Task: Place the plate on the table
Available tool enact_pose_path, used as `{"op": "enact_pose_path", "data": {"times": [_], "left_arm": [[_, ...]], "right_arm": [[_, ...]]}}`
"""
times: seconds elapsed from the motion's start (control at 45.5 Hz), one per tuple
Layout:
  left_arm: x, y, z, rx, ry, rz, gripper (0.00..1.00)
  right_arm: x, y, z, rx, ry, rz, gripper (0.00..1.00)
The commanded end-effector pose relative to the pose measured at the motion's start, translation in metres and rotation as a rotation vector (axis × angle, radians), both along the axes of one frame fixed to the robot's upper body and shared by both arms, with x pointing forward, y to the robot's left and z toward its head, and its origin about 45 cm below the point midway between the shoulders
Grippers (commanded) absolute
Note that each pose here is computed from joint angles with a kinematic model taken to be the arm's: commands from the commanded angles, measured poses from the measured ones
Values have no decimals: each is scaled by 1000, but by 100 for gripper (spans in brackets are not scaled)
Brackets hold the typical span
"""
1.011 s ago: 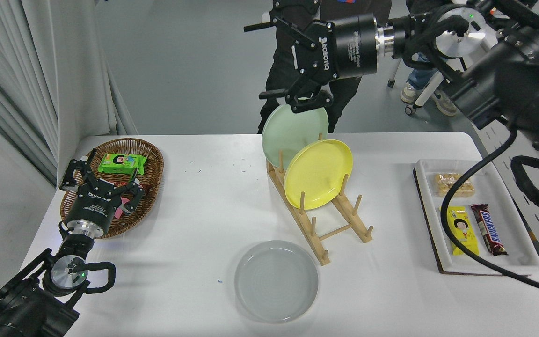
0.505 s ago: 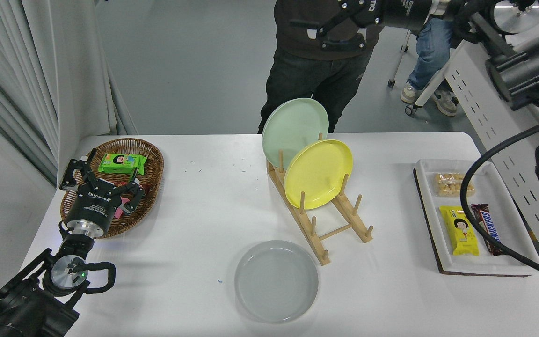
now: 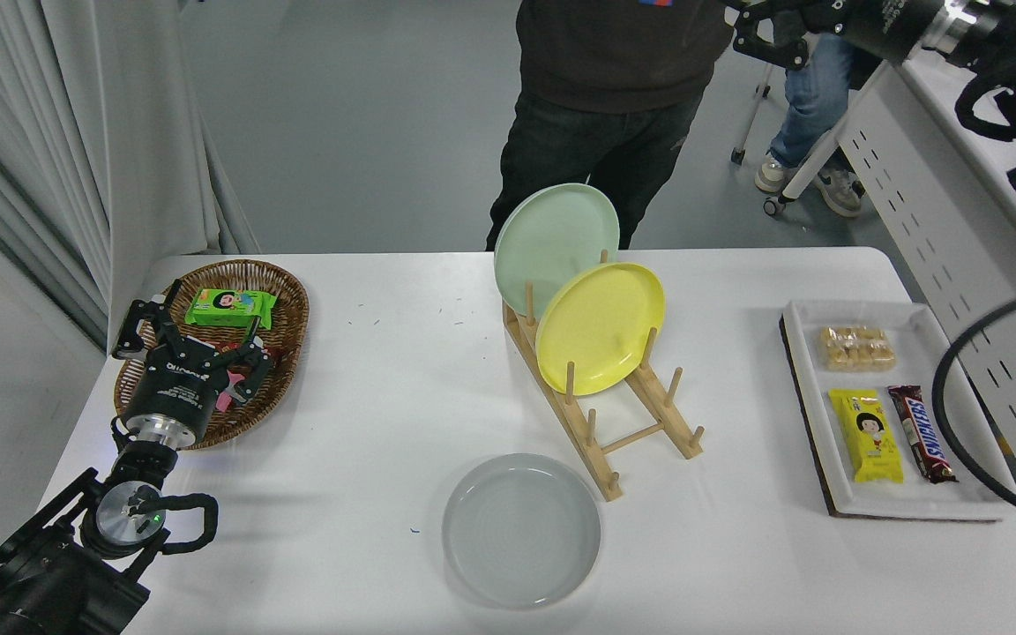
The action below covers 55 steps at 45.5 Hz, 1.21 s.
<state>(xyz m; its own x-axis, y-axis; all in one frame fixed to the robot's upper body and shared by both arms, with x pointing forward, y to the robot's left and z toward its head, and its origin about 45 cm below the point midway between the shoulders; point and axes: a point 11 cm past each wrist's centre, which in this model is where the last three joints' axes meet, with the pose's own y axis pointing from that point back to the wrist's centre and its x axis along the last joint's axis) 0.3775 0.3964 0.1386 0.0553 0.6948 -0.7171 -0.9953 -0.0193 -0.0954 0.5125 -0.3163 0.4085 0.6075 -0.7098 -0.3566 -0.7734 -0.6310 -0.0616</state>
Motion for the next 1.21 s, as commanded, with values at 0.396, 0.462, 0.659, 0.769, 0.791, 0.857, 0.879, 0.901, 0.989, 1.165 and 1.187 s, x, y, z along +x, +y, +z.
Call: {"op": "enact_pose_path", "data": {"times": [0.396, 0.462, 0.659, 0.769, 0.791, 0.857, 0.879, 0.901, 0.989, 1.165, 1.187], "left_arm": [[0, 0, 0, 1, 0, -1, 98], [0, 0, 0, 0, 0, 0, 98], [0, 0, -1, 0, 1, 0, 98], [0, 0, -1, 0, 1, 0, 98], [0, 0, -1, 0, 1, 0, 98], [0, 0, 0, 0, 0, 0, 98], [0, 0, 0, 0, 0, 0, 98], [0, 0, -1, 0, 1, 0, 98], [0, -1, 0, -1, 0, -1, 98], [0, 0, 0, 0, 0, 0, 98], [0, 0, 0, 0, 0, 0, 98]], "right_arm": [[-96, -139, -212, 3, 376, -343, 100], [-96, -136, -214, -8, 382, -336, 100], [-98, -114, -223, 11, 394, -271, 100], [-114, -118, -229, 25, 400, -260, 100], [-122, -123, -225, 27, 383, -253, 100], [-132, -123, -223, 66, 347, -255, 100], [-134, -126, -224, 73, 342, -265, 100], [-135, -126, -225, 86, 337, -272, 100], [-143, -125, -235, 154, 314, -310, 100], [-152, -138, -252, 134, 296, -405, 100], [-153, -142, -256, 125, 306, -422, 100]]}}
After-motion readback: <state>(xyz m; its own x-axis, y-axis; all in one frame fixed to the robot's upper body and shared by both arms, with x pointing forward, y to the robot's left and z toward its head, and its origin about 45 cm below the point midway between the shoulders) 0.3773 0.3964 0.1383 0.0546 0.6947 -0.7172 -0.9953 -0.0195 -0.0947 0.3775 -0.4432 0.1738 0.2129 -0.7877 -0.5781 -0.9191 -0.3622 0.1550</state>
